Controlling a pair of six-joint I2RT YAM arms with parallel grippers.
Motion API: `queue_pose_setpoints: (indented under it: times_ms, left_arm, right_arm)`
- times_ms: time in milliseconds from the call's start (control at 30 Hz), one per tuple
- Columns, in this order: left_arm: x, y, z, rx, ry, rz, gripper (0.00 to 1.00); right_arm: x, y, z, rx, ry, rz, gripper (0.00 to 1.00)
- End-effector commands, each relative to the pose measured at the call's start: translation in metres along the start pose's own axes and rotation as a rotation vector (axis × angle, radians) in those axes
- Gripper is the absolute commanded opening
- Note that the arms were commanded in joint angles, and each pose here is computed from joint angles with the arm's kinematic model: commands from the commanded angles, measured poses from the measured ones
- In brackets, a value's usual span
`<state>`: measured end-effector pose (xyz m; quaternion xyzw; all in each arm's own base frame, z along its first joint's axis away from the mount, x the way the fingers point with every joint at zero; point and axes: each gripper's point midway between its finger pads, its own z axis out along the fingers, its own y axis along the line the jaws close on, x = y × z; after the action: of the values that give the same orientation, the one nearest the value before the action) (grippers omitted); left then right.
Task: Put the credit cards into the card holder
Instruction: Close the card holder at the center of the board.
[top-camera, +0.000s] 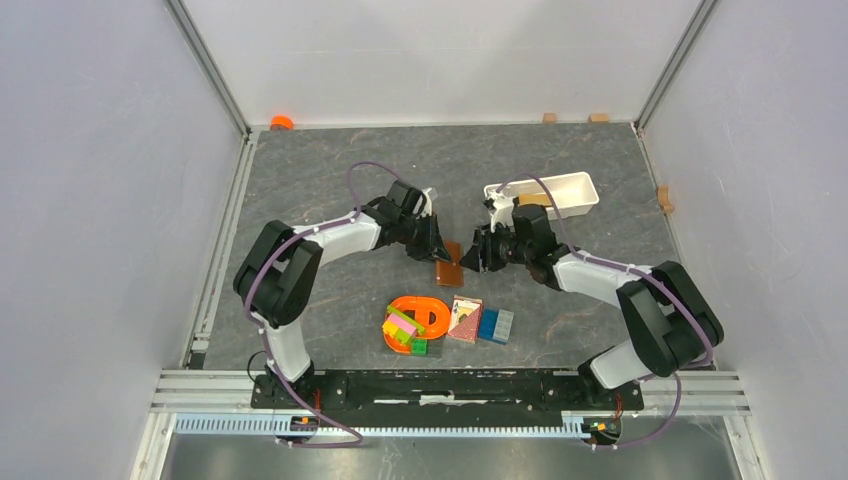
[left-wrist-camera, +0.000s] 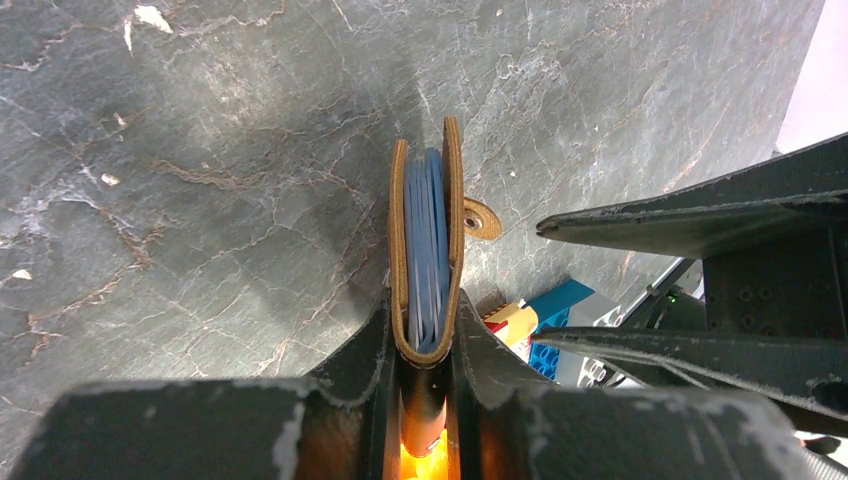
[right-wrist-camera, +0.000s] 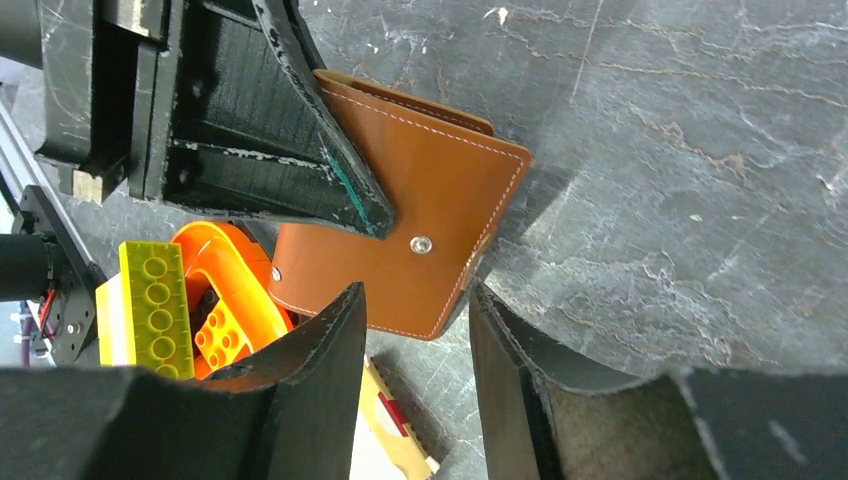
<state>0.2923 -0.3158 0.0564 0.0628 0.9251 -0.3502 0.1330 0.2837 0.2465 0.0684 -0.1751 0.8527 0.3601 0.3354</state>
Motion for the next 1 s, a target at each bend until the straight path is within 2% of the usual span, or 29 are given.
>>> queue_pose_setpoints:
  times_ms: [0, 267, 367, 700, 967]
  left_arm:
    - [-0.013, -0.008, -0.002, 0.011, -0.026, 0.04, 0.02]
    - [-0.014, -0.008, -0.003, 0.01, -0.028, 0.041, 0.02]
    - [-0.014, -0.008, -0.003, 0.01, -0.029, 0.046, 0.02]
    - [-0.014, -0.008, -0.003, 0.005, -0.028, 0.048, 0.02]
    - [-0.014, -0.007, -0.003, 0.005, -0.026, 0.048, 0.02]
  right_arm:
    - [-0.015, -0.001, 0.009, 0.032, -0.013, -0.054, 0.47]
    - [-0.011, -0.012, 0.014, 0.093, 0.017, -0.059, 0.42]
    - [-0.012, -0.011, 0.017, 0.086, 0.021, -0.065, 0.36]
    - [-0.009, -0.01, 0.021, 0.078, 0.037, -0.068, 0.33]
    - [-0.011, -0.008, 0.023, 0.069, 0.039, -0.08, 0.26]
